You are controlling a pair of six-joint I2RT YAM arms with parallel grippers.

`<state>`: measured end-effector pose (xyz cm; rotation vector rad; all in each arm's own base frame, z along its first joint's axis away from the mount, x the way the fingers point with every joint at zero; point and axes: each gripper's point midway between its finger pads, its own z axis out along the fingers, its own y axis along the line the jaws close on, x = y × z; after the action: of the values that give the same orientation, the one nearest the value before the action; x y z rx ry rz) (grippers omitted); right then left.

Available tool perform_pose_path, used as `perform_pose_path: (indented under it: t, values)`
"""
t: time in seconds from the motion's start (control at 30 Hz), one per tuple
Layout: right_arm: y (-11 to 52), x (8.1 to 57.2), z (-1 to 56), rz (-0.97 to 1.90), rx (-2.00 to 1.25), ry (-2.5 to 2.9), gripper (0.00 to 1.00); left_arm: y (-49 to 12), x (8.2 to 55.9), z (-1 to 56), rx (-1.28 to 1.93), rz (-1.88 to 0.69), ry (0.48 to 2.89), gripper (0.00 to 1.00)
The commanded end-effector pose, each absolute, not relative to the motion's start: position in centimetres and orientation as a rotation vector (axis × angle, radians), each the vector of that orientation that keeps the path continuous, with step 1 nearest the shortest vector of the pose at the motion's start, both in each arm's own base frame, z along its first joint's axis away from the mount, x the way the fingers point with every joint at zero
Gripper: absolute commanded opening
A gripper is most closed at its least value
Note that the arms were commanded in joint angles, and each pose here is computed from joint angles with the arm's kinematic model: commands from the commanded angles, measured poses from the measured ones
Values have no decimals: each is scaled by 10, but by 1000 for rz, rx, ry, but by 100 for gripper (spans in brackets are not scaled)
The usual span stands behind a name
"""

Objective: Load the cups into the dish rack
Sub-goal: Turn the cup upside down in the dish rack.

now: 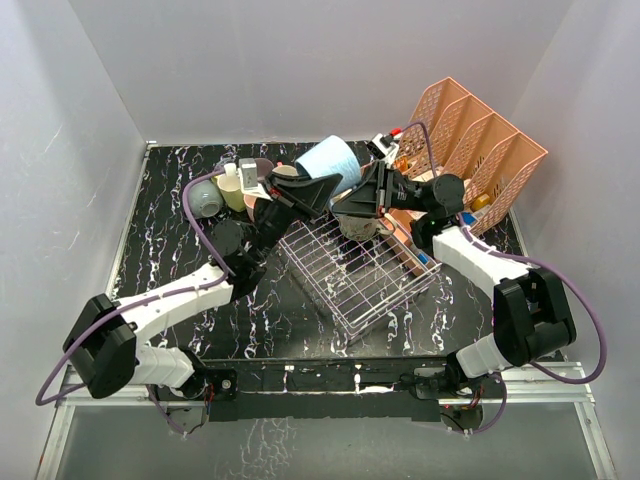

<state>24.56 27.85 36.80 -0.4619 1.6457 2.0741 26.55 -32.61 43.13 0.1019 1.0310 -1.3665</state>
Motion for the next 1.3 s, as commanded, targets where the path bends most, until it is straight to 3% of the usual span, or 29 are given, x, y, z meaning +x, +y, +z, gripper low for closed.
perform_pose_path:
  t: [0.0,0.07,0.17,0.37,0.5,0.8,1.27]
  values:
    - [277,247,369,2004,-516,1564,8,-287,233,479,70,-1382,857,30]
    - [274,248,364,1960,-553,1561,8,-280,231,464,62,-1354,942,49]
    - [270,254,359,1893,-605,1552,8,-268,227,432,69,-1276,1106,66]
    - [268,272,341,1756,-707,1566,8,-237,213,341,123,-1049,1510,81]
    - [271,304,318,1518,-795,1620,8,-197,205,296,106,-830,1724,96]
    - [272,364,288,1090,-942,1643,8,-117,195,262,70,-384,1940,97]
    - [310,367,264,955,-1079,1665,8,-123,227,282,153,-189,1945,97]
